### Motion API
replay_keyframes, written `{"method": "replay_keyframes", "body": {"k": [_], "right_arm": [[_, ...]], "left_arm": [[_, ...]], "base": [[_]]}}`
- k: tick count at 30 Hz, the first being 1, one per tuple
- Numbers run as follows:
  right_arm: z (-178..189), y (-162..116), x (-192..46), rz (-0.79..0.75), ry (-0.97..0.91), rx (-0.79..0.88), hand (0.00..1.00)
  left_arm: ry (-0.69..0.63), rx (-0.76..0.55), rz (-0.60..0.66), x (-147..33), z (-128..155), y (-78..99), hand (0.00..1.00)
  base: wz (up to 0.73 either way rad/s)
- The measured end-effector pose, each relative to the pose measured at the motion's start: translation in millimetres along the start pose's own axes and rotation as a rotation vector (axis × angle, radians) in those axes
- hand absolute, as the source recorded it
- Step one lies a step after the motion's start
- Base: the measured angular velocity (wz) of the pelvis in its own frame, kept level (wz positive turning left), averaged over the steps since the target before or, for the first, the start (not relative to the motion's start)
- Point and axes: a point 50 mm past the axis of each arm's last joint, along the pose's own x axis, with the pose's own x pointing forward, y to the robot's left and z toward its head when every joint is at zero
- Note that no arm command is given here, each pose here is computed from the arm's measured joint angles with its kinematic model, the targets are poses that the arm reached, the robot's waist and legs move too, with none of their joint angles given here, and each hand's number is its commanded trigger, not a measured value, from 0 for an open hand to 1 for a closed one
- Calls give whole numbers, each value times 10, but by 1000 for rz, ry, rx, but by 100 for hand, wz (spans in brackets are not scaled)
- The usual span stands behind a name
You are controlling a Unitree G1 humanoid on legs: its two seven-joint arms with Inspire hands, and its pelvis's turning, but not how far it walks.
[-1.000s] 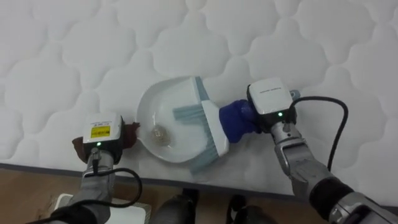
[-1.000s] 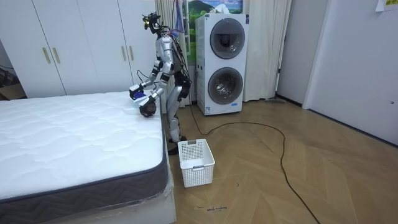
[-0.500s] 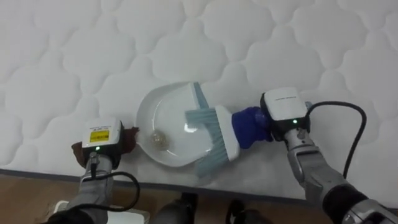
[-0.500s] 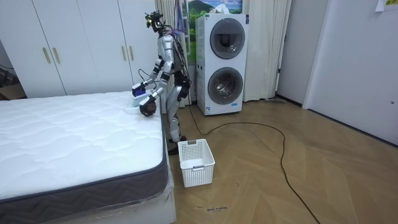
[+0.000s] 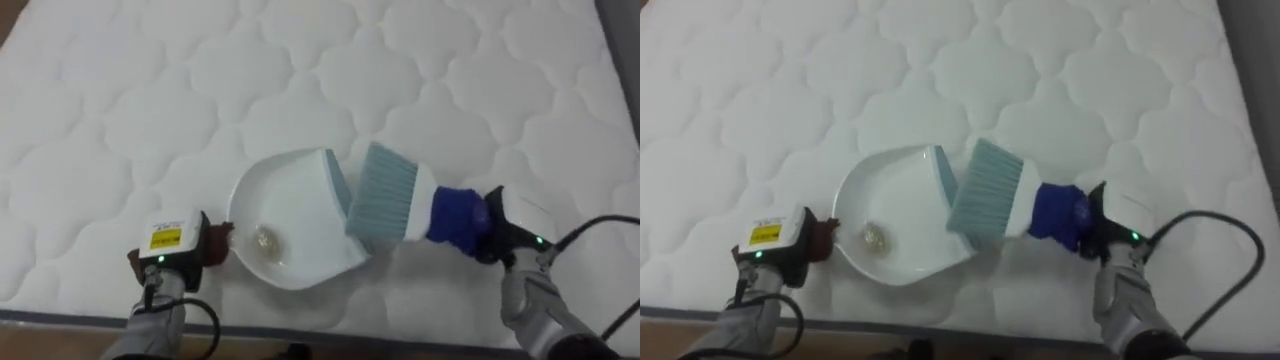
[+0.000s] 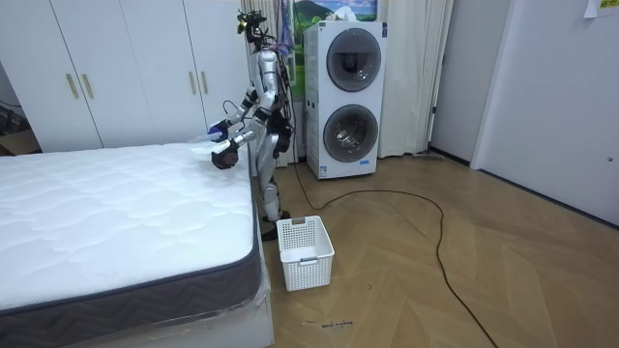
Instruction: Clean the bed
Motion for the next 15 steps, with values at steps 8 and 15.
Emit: {"method": "replay_keyframes", "body": {"k": [8,15], "right_arm": [[-325,45,-162,-11,126,144,0],[-232,-32,-135,-52,107,291,0]], "left_arm": [[71,-77,32,-148,-225,10,100],[73,-142,99,-195,-272,88,100]], "base": [[24],[21]]}}
